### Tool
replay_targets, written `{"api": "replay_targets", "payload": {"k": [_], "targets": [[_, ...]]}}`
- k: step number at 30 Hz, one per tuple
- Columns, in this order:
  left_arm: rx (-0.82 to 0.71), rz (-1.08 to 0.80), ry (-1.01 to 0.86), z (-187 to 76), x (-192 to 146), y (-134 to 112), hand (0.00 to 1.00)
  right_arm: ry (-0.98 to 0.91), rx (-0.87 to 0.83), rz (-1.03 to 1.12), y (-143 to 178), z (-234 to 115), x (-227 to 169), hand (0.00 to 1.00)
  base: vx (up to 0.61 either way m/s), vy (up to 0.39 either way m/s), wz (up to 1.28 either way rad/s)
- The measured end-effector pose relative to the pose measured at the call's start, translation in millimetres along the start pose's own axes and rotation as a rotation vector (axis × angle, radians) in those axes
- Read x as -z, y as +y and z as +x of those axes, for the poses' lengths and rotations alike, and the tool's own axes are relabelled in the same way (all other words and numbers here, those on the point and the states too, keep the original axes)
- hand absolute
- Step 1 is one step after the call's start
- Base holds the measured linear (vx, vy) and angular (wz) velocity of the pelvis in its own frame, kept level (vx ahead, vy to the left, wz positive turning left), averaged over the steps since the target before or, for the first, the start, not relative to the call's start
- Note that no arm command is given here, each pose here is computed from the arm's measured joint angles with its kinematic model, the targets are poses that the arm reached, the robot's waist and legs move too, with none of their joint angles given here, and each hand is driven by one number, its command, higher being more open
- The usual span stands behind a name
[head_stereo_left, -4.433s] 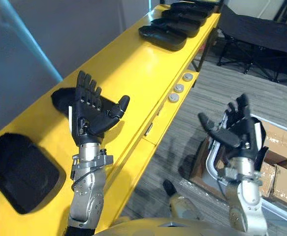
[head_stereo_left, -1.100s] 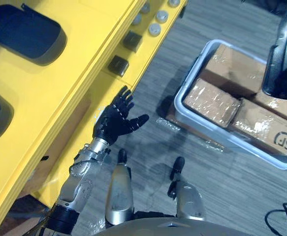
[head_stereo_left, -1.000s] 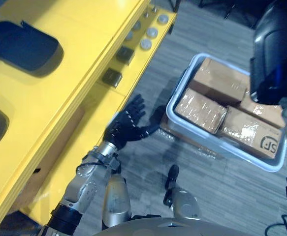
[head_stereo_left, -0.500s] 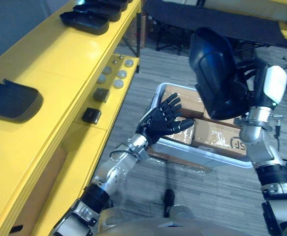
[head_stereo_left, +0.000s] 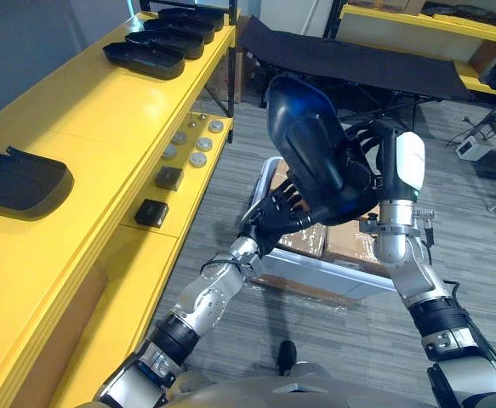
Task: Walk over and take three plastic housings, then place them on the shelf
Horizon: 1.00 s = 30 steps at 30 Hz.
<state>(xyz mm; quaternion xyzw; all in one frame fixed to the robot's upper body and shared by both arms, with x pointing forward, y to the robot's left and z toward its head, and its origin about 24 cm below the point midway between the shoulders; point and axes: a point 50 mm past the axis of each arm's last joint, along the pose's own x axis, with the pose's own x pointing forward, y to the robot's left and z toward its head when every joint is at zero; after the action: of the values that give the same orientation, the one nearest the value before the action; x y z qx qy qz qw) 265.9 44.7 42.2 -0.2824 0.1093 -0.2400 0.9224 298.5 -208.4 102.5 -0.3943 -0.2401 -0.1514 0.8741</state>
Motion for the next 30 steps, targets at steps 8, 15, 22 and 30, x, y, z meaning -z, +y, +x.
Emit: {"api": "replay_targets", "payload": {"k": [8,15,22,30], "targets": [[-0.042,-0.083,-0.06,4,-5,3,1.0,0.006,-0.076,0.053,18,-15,-5,0.0,0.0,0.0,0.0],[-0.066,-0.095,-0.055,6,-5,5,1.0,0.018,-0.107,0.129,33,-24,-14,0.0,0.0,0.0,0.0],[-0.077,-0.18,-0.056,6,-3,7,0.0,0.038,-0.088,0.191,41,-28,-20,0.0,0.0,0.0,0.0],[-0.071,-0.252,-0.069,6,-1,5,0.0,0.04,-0.078,0.241,43,-28,-27,0.0,0.0,0.0,0.0]]}}
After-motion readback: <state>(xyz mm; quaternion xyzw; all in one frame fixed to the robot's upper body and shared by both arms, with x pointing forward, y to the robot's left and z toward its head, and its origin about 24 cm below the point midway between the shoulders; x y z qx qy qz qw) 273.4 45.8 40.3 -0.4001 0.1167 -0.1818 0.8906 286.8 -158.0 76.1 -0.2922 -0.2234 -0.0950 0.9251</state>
